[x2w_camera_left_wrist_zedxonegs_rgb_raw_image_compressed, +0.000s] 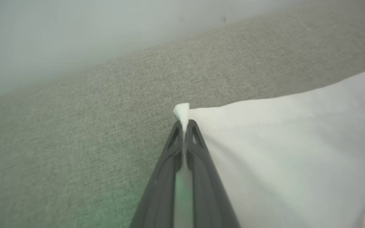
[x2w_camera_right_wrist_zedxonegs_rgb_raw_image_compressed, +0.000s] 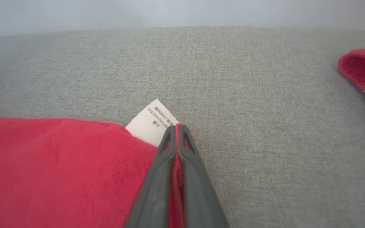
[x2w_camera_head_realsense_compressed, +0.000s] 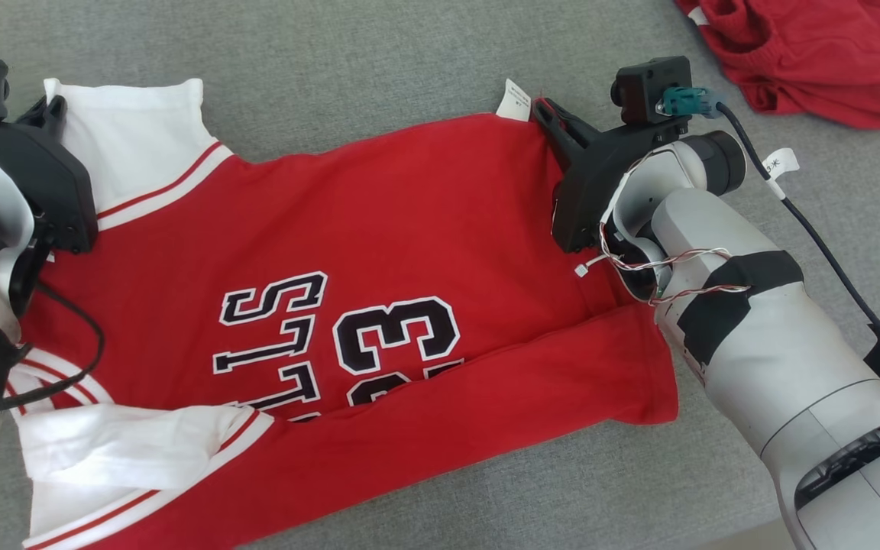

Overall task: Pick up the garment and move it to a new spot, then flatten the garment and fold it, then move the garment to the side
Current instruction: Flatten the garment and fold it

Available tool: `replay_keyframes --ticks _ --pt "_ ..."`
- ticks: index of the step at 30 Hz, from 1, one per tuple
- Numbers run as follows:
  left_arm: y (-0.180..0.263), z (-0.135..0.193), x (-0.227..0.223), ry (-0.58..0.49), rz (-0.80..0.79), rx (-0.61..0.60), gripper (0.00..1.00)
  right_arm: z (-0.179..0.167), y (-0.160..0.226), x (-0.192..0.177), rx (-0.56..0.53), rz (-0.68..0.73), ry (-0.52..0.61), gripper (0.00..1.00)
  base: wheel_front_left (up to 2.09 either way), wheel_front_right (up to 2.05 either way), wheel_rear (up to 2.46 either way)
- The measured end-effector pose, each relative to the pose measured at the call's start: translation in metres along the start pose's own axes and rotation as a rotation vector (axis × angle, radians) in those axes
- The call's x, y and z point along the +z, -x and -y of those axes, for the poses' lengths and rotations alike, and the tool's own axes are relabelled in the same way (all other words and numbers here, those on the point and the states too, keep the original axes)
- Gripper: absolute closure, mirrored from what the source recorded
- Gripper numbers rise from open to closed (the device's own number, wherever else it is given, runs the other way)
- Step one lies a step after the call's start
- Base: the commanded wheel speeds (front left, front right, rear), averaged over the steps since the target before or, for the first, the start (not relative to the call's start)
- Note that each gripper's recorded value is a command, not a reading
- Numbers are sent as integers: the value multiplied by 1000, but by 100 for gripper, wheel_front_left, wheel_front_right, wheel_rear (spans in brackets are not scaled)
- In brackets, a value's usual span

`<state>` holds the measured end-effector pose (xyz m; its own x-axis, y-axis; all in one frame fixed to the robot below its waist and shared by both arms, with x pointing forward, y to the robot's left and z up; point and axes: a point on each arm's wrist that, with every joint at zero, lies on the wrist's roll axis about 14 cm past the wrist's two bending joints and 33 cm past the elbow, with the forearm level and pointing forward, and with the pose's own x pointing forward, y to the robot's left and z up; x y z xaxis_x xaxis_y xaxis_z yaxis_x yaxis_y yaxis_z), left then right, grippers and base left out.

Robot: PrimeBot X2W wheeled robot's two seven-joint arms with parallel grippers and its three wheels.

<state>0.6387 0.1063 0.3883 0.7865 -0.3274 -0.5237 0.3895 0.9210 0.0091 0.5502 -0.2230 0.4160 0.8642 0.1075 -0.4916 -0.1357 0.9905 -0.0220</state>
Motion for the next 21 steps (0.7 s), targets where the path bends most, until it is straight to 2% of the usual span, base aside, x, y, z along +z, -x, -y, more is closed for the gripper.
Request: replay_keyframes --ticks 4,9,13,21 --pt "6 -3 11 15 58 6 100 3 1 13 -7 57 -21 100 0 0 0" --pt "20 0 47 26 205 0 100 11 9 32 -28 145 -53 100 0 0 0" --pt "34 5 65 12 291 -13 100 11 18 38 -26 197 -86 100 0 0 0" --pt "74 8 85 62 462 -20 100 1 42 45 12 298 -155 100 0 0 0"
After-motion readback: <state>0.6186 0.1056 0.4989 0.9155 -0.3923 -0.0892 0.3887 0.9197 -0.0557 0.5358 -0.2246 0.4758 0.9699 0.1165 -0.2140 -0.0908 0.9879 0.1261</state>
